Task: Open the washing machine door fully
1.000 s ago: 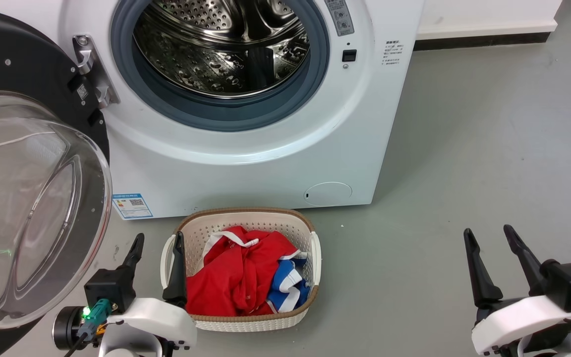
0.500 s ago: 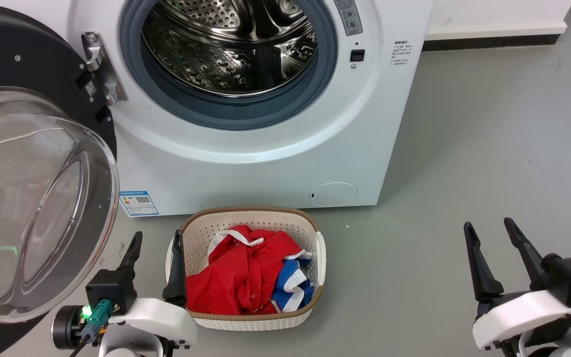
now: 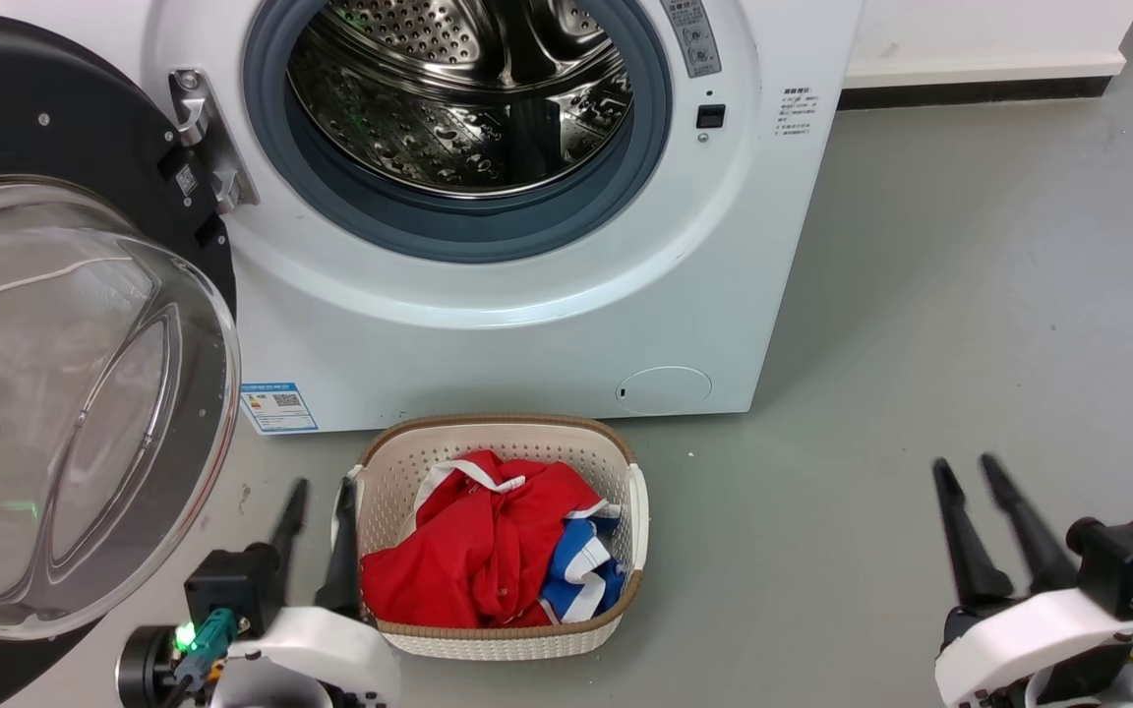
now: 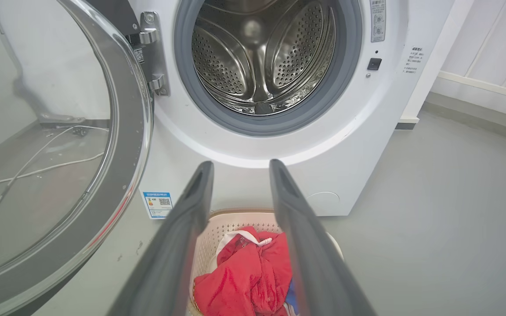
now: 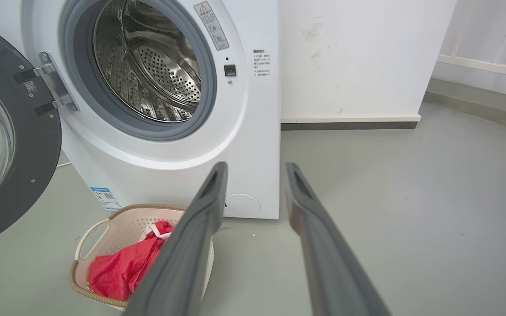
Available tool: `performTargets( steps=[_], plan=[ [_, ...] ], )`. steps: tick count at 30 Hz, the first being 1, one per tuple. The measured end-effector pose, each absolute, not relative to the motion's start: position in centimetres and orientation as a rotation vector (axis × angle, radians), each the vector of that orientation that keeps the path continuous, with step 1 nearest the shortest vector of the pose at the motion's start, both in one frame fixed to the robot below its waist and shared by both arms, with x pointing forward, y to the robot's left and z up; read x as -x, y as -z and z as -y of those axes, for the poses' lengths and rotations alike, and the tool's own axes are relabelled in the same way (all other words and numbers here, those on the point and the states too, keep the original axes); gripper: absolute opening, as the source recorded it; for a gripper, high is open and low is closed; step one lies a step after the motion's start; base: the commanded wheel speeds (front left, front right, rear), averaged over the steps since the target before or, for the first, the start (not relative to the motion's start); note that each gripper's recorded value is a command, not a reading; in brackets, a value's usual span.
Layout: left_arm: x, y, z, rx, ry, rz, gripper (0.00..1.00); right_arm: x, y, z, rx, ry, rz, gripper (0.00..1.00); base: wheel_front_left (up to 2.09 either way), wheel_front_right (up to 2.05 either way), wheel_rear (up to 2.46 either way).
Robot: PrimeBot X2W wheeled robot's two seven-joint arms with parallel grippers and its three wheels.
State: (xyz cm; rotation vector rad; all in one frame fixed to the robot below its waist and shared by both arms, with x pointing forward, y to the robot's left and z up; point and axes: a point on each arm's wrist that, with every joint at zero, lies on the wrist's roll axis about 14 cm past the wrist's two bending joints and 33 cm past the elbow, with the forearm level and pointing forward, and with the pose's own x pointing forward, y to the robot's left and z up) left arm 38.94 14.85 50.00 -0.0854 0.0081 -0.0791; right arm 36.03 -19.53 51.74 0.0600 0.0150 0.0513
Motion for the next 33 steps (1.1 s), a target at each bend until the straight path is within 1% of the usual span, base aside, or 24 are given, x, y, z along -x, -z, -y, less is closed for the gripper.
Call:
performTargets(
  steps=[15,33],
  plan=[
    [-38.7,-48.2,-15.9,0.356,0.028,-0.122,0.0,-36.0,-50.5,19.8,-0.342,-0.026,-0.052,0.0,0.0,0.0,0.0],
    [-38.9,-47.6,-16.7,0.648,-0.013,-0.177,0.0,-36.7,-50.3,20.2,-0.639,-0.004,-0.05,0.0,0.0,0.0,0.0]
  ],
)
